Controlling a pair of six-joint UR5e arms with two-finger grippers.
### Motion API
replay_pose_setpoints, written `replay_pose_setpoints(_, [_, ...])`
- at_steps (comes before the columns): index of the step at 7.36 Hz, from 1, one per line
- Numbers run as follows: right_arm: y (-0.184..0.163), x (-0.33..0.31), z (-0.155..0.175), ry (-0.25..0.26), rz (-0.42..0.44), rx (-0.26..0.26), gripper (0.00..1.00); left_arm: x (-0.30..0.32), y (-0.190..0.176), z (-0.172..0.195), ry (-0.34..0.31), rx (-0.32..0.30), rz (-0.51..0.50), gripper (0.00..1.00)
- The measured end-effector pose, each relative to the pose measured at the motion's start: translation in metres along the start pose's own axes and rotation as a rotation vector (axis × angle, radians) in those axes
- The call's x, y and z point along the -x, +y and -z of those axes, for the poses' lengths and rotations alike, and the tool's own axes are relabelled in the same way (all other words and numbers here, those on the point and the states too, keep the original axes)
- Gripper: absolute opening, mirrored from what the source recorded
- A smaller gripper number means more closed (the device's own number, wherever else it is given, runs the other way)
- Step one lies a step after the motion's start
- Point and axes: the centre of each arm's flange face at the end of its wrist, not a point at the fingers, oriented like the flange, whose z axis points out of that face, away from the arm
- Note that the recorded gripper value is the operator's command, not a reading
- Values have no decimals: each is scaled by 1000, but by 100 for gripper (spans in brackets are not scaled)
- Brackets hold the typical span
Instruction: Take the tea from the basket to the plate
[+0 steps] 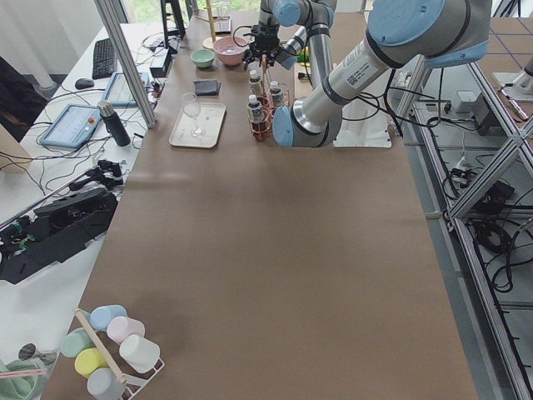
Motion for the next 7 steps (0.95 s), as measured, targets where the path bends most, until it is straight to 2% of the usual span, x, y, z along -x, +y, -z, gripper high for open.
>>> replay_pose_setpoints(3, [1,-2,-7,17,-8,13,75,0,0,0,0,0,1,0])
replay_pose_setpoints(4, [1,-1,-9,15,-14,13,65,0,0,0,0,-1,1,0])
replay_pose_setpoints(6, [0,1,-9,12,-24,13,35,-1,0,2,2,0,2,0])
replay_pose_setpoints(7, [0,2,-8,10,-34,13,15,-2,0,3,3,0,3,0])
